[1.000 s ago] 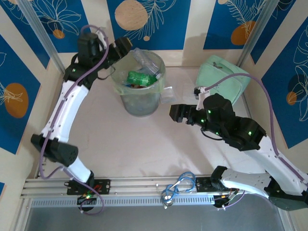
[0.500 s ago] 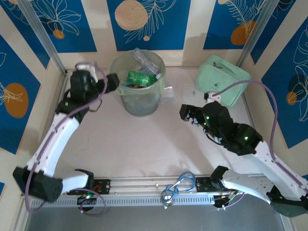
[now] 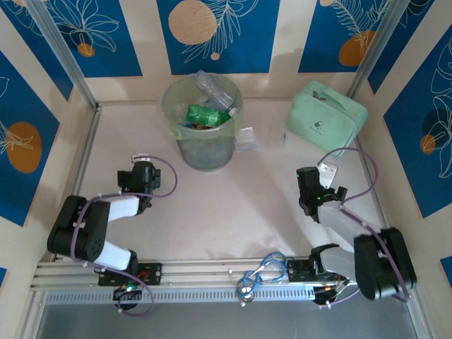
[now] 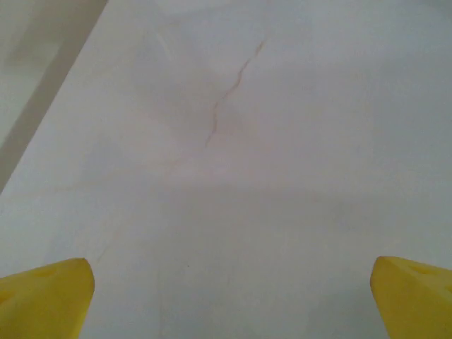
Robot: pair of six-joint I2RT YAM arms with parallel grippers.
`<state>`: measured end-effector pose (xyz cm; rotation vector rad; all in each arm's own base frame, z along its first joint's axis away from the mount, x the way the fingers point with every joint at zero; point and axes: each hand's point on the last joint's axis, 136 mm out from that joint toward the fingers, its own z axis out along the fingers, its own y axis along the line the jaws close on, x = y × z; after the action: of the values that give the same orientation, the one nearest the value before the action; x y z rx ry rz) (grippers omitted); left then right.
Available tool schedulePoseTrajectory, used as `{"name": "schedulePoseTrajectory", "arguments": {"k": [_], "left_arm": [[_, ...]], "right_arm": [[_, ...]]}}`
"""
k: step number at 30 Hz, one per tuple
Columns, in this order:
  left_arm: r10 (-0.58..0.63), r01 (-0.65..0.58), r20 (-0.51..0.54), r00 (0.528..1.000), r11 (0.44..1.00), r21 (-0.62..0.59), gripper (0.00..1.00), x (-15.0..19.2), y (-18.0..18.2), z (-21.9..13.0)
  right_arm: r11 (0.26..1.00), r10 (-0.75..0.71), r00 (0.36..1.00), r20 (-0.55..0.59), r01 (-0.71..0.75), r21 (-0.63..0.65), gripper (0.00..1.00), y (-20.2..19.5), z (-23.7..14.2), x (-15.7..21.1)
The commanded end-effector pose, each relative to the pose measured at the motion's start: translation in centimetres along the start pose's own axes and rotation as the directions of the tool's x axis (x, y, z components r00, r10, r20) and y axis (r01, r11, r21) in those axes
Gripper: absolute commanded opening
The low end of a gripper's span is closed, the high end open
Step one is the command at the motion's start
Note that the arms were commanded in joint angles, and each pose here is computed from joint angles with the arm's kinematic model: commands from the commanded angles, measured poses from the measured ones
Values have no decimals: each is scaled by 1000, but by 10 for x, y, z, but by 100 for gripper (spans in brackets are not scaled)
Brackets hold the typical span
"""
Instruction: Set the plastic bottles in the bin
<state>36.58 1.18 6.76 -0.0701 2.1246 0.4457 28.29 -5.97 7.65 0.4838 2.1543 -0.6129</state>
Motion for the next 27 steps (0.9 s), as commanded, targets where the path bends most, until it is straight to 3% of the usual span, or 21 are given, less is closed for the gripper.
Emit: {"name": "schedulePoseTrajectory", "arguments": {"k": [1,3,5,8,9,11,18,22,27], "left_arm": [[-74,64,229,971,997,51,100,-53,-2,4],[-90,65,210,974,990,123,100,-50,-8,4],[-101,68,209,973,985,158,100,-48,-10,3],[-138,80,284,949,975,205,100,-44,-12,-1],[-132,70,284,950,974,216,100,-39,-14,0],[-147,95,237,960,971,218,100,-37,-11,4],[-139,84,257,956,973,216,100,-40,-11,3],[-85,-1,277,957,955,295,100,-42,-32,-4],[-81,-8,277,957,952,306,100,-41,-34,-4]], "right_arm": [[952,167,952,258,-88,-292,99,45,-4,-74],[889,257,933,253,-125,-441,99,59,1,-81],[867,222,938,265,-65,-494,99,75,10,-82],[759,131,961,241,59,-649,99,114,12,-70],[763,150,943,295,80,-642,99,119,12,-76],[762,128,970,205,37,-646,99,114,17,-72],[788,131,962,239,45,-614,99,113,18,-72],[784,127,966,226,42,-620,99,114,18,-71],[782,128,966,226,42,-622,99,113,19,-72]]}}
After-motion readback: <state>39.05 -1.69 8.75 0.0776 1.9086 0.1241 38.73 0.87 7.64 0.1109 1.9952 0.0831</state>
